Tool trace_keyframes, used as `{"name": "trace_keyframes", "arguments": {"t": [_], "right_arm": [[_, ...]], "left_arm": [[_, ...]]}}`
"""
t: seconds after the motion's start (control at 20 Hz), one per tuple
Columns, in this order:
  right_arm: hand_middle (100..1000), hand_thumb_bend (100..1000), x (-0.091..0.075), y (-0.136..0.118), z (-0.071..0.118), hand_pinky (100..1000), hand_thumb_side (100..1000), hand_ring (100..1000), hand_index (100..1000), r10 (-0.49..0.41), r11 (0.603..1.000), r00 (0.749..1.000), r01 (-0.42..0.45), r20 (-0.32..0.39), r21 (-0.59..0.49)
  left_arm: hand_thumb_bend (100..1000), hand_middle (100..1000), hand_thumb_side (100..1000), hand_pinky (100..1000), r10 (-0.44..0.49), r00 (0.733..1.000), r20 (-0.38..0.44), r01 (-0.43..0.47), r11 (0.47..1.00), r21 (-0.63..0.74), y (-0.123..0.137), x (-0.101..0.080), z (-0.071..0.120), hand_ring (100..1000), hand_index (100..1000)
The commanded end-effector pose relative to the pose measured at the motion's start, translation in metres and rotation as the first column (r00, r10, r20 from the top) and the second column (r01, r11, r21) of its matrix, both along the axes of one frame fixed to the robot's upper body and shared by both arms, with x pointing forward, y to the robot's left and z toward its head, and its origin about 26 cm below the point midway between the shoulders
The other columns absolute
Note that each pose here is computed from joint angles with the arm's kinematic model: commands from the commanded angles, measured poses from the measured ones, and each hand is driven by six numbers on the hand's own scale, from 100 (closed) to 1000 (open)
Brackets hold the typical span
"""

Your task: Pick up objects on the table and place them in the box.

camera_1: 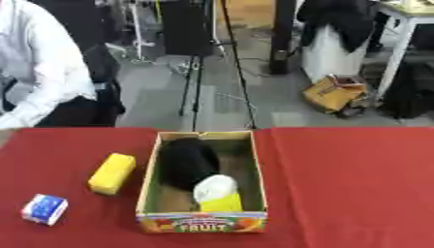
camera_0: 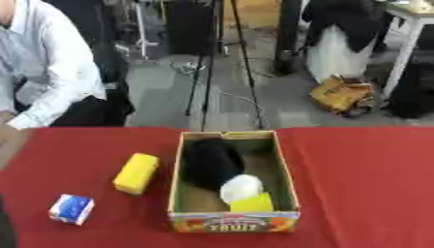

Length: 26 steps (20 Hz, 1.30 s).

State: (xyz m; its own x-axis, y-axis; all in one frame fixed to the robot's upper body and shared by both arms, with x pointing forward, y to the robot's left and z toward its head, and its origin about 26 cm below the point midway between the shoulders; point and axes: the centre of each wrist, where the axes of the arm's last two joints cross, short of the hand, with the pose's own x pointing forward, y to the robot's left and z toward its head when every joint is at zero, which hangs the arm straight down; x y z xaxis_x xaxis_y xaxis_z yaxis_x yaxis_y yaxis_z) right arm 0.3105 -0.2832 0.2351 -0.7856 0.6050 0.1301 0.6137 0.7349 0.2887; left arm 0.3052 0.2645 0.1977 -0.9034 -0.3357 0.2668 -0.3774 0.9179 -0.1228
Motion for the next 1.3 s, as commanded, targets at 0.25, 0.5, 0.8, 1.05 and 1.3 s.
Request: {"name": "trace_keyframes", "arguments": {"t": [0.25, 0.5, 0.8, 1.05, 1.3], "right_arm": [[722, 100, -0.004, -0.002, 0.01, 781, 1000, 802, 764, 0.001, 1.0, 0.999, -0.001, 0.054, -0.004], [722, 100, -0.004, -0.002, 0.011, 782, 1000, 802, 764, -0.001, 1.0, 0.998, 0.001, 0.058, -0.005], [721, 100, -0.005, -0.003, 0.011, 782, 1000, 802, 761, -0.009, 1.0, 0.999, 0.01, 0.053, -0.015], [721, 100, -0.005, -0.005, 0.008, 783, 1000, 802, 761, -0.018, 1.0, 0.999, 0.019, 0.041, -0.022], [721, 100, -0.006, -0.005, 0.007, 784, 1000, 802, 761, -0.021, 0.999, 0.999, 0.022, 0.031, -0.027]], "left_arm": [[100, 886, 988, 990, -0.003, 0.999, 0.05, 0.001, 0.999, 0.043, 0.001, -0.001, 0.016, 909, 919], [100, 900, 971, 990, -0.003, 0.998, 0.066, -0.001, 0.998, 0.063, 0.001, 0.0, 0.022, 919, 926], [132, 956, 858, 1000, 0.222, 0.975, -0.027, -0.216, 0.965, 0.148, 0.018, -0.001, 0.034, 990, 1000], [100, 986, 773, 1000, 0.522, 0.838, -0.16, -0.443, 0.821, 0.36, 0.027, -0.002, 0.054, 1000, 1000], [100, 1000, 756, 1000, 0.649, 0.724, -0.236, -0.471, 0.714, 0.517, 0.033, -0.003, 0.058, 1000, 1000]]}}
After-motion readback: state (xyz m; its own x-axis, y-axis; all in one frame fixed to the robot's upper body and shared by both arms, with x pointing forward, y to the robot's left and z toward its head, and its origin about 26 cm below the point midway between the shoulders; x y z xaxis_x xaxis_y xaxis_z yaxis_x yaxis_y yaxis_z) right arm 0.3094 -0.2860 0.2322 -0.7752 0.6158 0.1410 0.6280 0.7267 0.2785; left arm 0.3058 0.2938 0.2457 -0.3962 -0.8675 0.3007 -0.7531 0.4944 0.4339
